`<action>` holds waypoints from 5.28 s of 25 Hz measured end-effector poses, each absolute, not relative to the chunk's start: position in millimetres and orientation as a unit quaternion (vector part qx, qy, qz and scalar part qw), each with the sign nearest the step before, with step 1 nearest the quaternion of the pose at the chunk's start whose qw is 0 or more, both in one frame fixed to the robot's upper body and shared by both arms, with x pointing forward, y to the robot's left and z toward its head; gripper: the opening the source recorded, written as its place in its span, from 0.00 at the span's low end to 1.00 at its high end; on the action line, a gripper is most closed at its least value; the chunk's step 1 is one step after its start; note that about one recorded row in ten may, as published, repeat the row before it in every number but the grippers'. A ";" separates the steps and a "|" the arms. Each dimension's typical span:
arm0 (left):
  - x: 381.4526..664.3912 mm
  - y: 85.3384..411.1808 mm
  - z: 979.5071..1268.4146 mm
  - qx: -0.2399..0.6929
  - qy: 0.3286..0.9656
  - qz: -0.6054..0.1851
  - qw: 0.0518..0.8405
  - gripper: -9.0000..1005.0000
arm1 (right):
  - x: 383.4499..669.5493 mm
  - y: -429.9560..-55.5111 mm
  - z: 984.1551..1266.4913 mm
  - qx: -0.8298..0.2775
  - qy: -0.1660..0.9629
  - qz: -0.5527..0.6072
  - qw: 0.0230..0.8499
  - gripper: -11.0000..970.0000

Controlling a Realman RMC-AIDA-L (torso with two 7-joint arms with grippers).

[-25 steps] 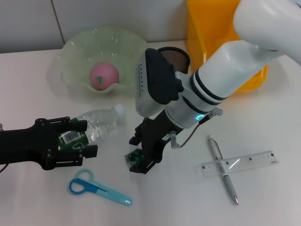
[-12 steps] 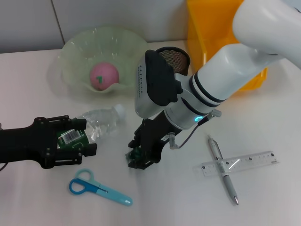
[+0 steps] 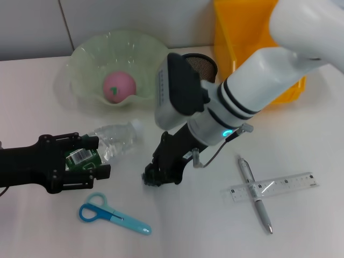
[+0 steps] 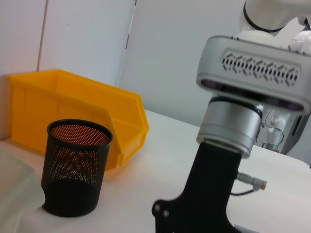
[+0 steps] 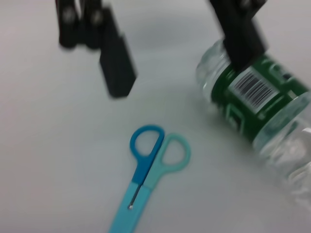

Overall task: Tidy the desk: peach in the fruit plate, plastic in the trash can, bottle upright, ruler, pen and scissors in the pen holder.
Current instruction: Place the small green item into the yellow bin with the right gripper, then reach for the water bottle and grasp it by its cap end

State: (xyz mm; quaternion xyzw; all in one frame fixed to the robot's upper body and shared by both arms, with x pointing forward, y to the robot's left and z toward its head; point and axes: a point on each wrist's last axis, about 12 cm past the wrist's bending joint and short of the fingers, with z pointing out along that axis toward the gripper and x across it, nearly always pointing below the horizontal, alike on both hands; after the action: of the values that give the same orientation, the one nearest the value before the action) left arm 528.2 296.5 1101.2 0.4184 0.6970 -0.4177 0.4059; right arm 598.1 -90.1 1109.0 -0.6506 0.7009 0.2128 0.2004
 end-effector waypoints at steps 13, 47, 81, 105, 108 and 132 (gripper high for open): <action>525.5 293.8 1098.4 0.416 0.697 -0.424 0.401 0.78 | 616.8 -149.7 1162.3 -0.552 0.728 0.253 0.319 0.17; 522.4 271.3 1100.9 0.440 0.669 -0.462 0.381 0.78 | 649.8 -277.4 1139.2 -0.203 0.816 0.124 0.527 0.24; 531.4 254.8 1110.8 0.455 0.648 -0.478 0.381 0.78 | 528.6 -352.6 1172.3 -0.280 0.679 0.471 0.489 0.77; 542.1 250.3 1112.9 0.458 0.664 -0.463 0.367 0.78 | 513.5 -303.4 1096.3 -0.409 0.717 0.406 0.392 0.77; 545.4 248.9 1113.6 0.458 0.670 -0.459 0.363 0.78 | 513.8 -301.3 1093.8 -0.420 0.713 0.396 0.398 0.77; 628.4 140.8 1204.0 0.588 0.754 -0.149 0.252 0.77 | 516.9 -312.4 1095.0 -0.412 0.719 0.375 0.415 0.77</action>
State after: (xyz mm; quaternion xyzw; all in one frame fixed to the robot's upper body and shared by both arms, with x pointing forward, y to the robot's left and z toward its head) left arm 628.4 140.8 1204.0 0.5878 0.7542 -0.1488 0.2520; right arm 516.9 -312.4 1095.0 -0.4125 0.7188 0.3749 0.4155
